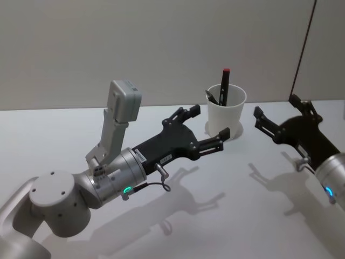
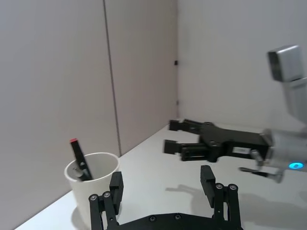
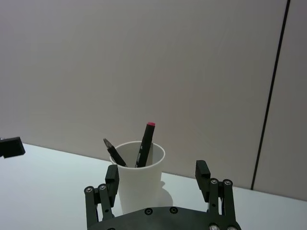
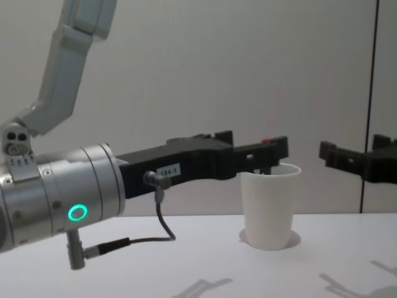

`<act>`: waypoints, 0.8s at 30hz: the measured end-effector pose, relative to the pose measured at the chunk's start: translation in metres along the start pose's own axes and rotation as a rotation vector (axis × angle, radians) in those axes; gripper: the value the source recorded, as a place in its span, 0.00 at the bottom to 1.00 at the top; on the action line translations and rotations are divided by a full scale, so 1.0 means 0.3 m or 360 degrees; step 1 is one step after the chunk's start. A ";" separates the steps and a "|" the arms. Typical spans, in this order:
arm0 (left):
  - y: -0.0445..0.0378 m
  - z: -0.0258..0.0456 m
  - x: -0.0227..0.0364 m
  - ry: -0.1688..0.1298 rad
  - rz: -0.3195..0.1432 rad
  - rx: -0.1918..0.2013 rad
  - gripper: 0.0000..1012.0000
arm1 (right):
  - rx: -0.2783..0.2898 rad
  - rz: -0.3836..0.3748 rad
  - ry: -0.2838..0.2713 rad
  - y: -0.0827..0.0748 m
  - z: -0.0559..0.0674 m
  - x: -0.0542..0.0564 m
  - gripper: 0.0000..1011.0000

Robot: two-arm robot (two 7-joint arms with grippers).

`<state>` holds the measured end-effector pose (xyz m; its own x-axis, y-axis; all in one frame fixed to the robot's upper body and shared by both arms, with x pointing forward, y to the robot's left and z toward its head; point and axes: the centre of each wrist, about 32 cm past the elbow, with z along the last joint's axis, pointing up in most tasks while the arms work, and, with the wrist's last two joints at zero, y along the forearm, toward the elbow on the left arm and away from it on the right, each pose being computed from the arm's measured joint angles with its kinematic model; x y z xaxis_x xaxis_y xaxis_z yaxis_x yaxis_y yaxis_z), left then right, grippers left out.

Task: Place the pen into the pen holder.

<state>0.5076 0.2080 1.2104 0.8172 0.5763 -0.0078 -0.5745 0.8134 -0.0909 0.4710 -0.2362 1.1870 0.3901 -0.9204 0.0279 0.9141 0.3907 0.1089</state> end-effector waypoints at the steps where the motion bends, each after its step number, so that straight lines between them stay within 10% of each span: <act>1: 0.000 0.000 -0.001 -0.0008 0.0016 0.0004 0.99 | -0.0007 -0.0007 -0.0002 -0.007 0.001 -0.003 0.99; 24: 0.002 -0.012 -0.037 -0.0265 0.0472 0.0090 0.99 | -0.0082 -0.0097 -0.0034 -0.085 0.016 -0.032 0.99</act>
<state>0.4983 0.2020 1.2068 0.5984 0.7893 0.1375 -0.7913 0.6091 -0.0533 0.4434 -0.2374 1.1888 0.3319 -0.9423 0.0438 0.9407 0.3341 0.0595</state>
